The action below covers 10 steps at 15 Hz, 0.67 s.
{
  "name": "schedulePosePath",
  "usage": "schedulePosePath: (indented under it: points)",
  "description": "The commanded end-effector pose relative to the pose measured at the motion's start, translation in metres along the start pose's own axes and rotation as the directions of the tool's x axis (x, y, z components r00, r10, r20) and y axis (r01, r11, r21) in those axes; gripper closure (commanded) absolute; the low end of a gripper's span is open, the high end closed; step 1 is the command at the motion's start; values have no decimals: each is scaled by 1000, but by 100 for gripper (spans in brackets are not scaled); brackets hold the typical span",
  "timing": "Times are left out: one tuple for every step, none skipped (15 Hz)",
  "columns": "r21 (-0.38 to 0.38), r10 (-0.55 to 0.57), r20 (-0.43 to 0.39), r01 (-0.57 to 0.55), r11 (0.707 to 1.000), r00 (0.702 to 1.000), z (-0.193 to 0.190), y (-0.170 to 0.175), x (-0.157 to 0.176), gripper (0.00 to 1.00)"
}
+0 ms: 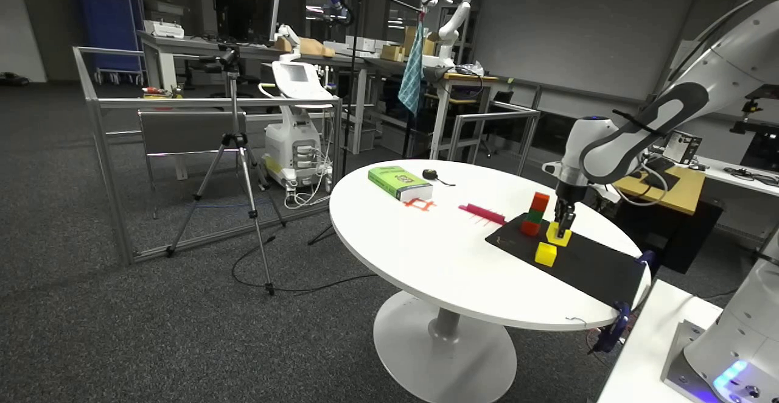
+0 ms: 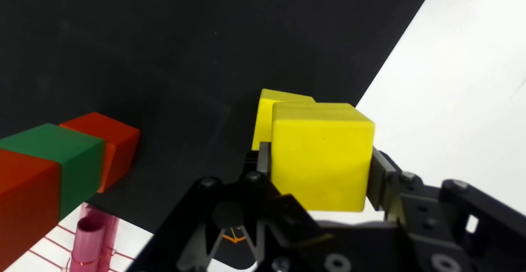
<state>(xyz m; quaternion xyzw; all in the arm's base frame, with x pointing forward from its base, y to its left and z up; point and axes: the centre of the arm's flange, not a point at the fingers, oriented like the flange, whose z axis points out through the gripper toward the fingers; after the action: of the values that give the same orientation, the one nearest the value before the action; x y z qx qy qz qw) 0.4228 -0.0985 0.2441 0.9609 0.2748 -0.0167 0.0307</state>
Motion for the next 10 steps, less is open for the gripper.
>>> schedulePosePath:
  points:
    - [20, -2, 2, 2, 1000, 1000, 4, 15, -2, 69]
    - [16, 9, -1, -8, 1000, 1000, 6, 16, -3, 69]
    - [13, 18, -2, -18, 1000, 1000, 7, 19, -4, 69]
    - [13, 21, 1, -21, 1000, 1000, 9, 21, -5, 69]
    - [13, 27, 4, -27, 1000, 1000, 11, 23, -5, 69]
    - [12, 37, 3, -37, 999, 999, 13, 25, -5, 69]
    - [11, 46, 4, -46, 999, 999, 14, 26, -4, 69]
    - [8, 57, 2, -57, 998, 998, 16, 26, -3, 69]
    - [4, 67, 0, -67, 998, 998, 17, 26, -3, 69]
    - [3, 76, -1, -76, 997, 997, 17, 24, -2, 69]
